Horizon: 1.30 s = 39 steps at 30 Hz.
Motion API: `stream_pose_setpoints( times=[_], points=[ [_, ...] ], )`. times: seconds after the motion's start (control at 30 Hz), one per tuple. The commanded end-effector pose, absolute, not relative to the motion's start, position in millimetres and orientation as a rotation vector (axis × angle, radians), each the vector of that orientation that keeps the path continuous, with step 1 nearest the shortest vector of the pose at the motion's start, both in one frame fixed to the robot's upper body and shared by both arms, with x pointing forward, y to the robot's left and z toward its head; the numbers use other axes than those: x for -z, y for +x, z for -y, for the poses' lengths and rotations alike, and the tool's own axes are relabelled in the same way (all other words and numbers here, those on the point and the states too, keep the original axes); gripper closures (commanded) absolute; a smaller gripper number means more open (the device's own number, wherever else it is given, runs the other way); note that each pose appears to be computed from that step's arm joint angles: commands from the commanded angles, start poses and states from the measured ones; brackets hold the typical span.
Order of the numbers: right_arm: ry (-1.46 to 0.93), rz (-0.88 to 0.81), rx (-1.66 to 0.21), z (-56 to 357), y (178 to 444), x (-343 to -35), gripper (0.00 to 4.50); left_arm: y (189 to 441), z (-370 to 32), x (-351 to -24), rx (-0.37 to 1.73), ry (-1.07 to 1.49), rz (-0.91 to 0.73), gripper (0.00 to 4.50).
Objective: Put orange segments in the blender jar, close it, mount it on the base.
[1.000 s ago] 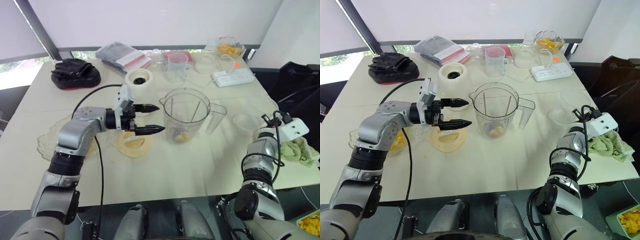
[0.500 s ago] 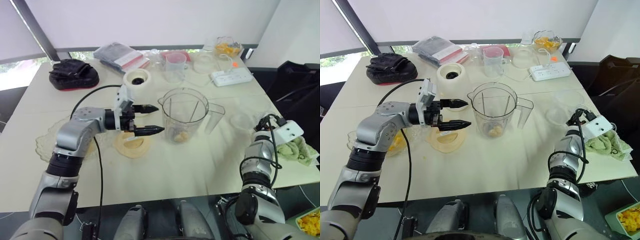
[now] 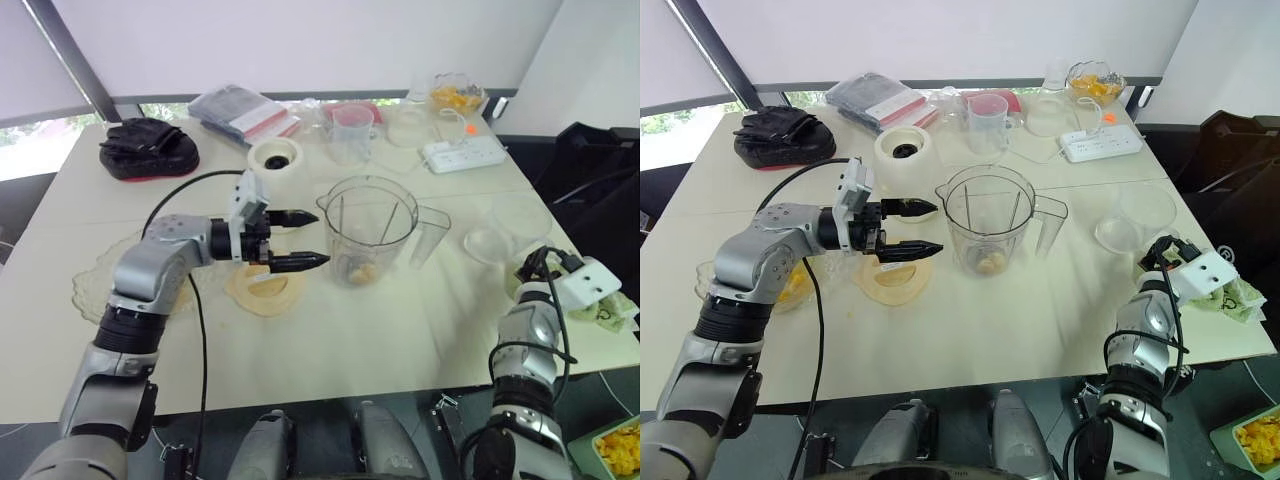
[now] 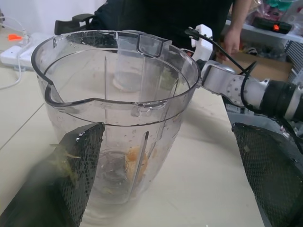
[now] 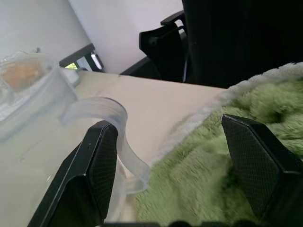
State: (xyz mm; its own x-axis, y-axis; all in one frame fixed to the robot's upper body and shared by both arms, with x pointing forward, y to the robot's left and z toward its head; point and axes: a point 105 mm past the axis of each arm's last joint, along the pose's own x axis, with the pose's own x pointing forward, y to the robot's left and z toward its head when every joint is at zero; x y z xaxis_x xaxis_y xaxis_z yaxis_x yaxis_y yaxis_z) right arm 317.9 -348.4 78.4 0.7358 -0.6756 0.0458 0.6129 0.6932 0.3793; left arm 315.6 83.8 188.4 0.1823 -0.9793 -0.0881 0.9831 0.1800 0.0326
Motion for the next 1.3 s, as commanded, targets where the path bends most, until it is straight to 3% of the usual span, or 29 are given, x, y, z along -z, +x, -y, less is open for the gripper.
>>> stream_pose_setpoints(
  times=[0.03, 0.27, 0.5, 0.67, 0.8, 0.93, 1.3],
  points=[
    [0.323, 0.233, 0.667, 336, 311, -99, 0.98, 312, -84, -199, 1.403, 0.100, -0.005, 0.00],
    [0.267, 0.194, 0.565, 309, 294, -103, 0.98, 312, -83, -197, 1.414, 0.099, -0.010, 0.00],
    [0.078, 0.140, 0.244, 266, 265, -132, 0.98, 314, -89, -195, 1.417, 0.117, -0.037, 0.00],
    [-0.034, 0.080, 0.103, 258, 250, -149, 0.98, 324, -102, -198, 1.402, 0.166, -0.070, 0.00],
    [-0.167, -0.008, -0.209, 224, 242, -162, 0.98, 335, -122, -198, 1.407, 0.288, -0.156, 0.00],
    [-0.265, -0.048, -0.402, 202, 237, -174, 0.98, 341, -139, -182, 1.459, 0.455, -0.272, 0.00],
    [-0.303, -0.017, -0.648, 156, 239, -202, 0.98, 360, -163, -160, 1.469, 0.610, -0.463, 0.00]
  ],
)
